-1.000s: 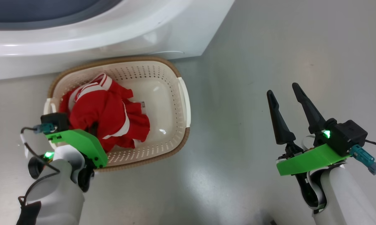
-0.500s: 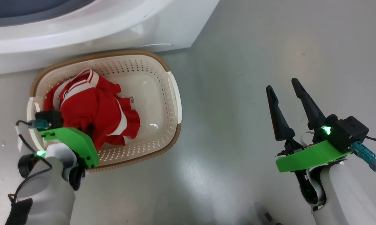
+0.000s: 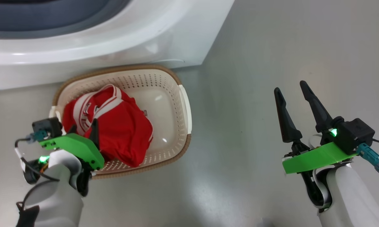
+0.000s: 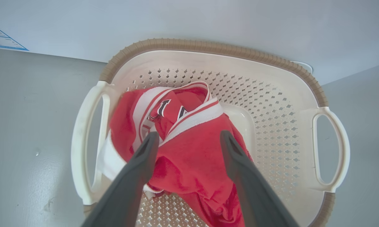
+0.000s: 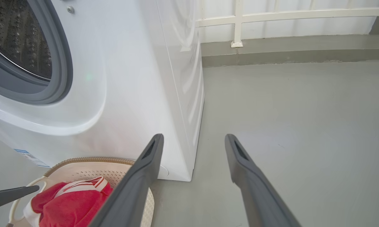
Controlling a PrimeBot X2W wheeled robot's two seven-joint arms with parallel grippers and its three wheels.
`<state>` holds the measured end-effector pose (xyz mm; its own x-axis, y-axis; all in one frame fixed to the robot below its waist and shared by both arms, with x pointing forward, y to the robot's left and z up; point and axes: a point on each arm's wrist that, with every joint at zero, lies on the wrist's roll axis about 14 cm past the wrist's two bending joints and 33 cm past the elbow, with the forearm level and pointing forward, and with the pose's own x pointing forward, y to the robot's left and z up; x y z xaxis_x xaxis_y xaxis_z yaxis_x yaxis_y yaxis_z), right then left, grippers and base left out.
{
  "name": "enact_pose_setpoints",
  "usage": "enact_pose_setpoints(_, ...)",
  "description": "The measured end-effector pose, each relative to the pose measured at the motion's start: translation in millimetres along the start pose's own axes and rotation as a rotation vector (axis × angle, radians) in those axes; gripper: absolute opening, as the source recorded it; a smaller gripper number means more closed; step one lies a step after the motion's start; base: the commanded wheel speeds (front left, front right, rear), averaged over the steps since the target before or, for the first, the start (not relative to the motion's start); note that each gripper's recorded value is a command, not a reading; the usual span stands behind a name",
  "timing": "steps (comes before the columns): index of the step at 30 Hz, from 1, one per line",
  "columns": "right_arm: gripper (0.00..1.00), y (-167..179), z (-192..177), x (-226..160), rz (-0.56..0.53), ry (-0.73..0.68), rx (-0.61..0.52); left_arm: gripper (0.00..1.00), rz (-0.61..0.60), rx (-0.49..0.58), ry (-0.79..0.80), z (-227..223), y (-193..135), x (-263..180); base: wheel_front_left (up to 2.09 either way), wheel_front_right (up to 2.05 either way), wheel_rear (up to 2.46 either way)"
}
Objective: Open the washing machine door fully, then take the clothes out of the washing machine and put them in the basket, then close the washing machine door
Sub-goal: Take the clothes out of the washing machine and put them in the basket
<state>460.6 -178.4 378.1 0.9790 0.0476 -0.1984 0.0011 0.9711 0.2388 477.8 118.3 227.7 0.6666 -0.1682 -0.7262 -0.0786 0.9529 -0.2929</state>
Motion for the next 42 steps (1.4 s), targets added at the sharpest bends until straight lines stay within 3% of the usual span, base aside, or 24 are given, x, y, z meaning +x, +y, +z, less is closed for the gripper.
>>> enact_pose_setpoints(16, 1.00, 16, 28, -18, 0.034, -0.061, -0.030, 1.00, -0.089, -0.023, -0.374, 72, -15, -69, 0.00, 0.00, 0.00)
enact_pose_setpoints(27, 1.00, 24, 51, -40, 0.047, -0.114, -0.042, 1.00, -0.087, -0.026, -0.620, 105, -11, -149, 0.00, 0.00, 0.00)
enact_pose_setpoints(42, 1.00, 23, 80, -80, 0.034, -0.194, -0.056, 1.00, -0.041, 0.059, -0.859, 128, -5, -243, 0.00, 0.00, 0.00)
